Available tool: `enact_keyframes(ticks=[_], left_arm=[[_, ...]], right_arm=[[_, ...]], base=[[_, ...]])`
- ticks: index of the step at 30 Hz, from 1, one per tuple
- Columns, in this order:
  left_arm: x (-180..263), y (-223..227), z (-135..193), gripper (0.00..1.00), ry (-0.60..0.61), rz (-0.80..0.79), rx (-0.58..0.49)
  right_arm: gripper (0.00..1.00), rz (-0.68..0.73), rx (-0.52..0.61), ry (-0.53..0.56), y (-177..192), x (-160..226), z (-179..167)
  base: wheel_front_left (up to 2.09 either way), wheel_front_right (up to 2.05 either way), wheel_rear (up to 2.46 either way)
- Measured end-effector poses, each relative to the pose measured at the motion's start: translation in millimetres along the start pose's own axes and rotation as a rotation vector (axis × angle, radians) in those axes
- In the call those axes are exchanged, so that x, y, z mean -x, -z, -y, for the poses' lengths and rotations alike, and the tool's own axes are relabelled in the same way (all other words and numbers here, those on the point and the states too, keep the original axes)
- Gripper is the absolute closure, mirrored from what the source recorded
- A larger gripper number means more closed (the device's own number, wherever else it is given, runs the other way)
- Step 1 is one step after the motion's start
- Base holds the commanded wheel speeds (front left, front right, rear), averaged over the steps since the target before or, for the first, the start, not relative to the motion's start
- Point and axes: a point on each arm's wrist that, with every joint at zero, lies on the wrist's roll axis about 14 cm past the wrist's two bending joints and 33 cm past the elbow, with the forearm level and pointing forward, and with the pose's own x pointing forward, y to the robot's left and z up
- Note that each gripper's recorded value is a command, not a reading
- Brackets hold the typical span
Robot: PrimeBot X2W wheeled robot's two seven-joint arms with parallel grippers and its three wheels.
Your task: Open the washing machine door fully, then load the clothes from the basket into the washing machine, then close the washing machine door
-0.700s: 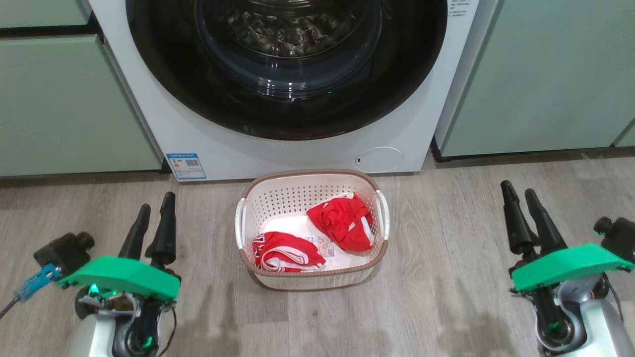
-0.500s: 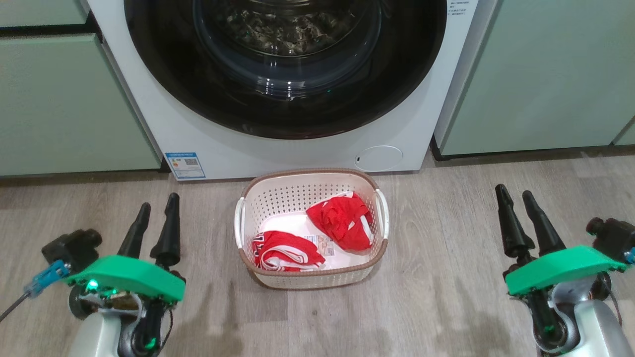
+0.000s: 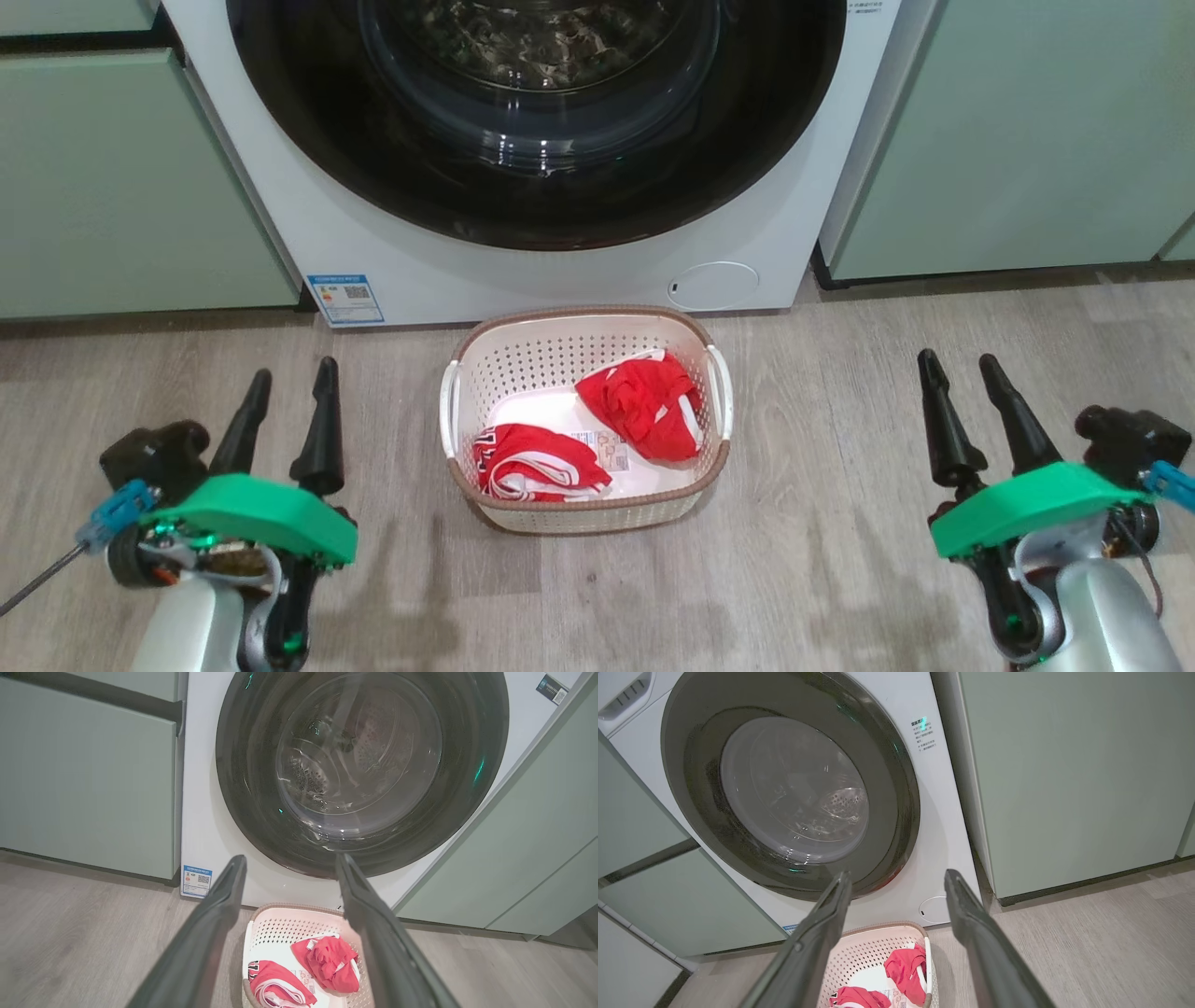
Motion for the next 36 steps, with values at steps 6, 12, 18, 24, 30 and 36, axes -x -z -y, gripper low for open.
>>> enact_keyframes(ticks=[6,12,18,24,30,36], left_arm=[[-1,-4,-2,0.0,-0.006,0.021,-0.074],[-1,-7,1,0.0,0.006,0.043,-0.141],[0,-5,0,0.0,0.007,0.043,-0.176],[2,-4,-1,0.0,0.008,0.053,-0.222],[2,-4,-2,0.0,0.007,0.066,-0.269],[3,-7,-2,0.0,0.004,0.082,-0.314]], right_arm=[[0.0,-0.01,0.077,-0.003,4,0,0],[0.0,-0.009,0.145,-0.018,3,-5,-5],[0.0,-0.004,0.206,-0.037,1,-6,-10],[0.0,0.006,0.262,-0.055,-3,-6,-16],[0.0,0.012,0.32,-0.068,-6,-6,-20],[0.0,0.02,0.356,-0.08,-8,-6,-24]], base=[[0.0,0.0,0.0],[0.0,0.0,0.0],[0.0,0.0,0.0],[0.0,0.0,0.0],[0.0,0.0,0.0],[0.0,0.0,0.0]])
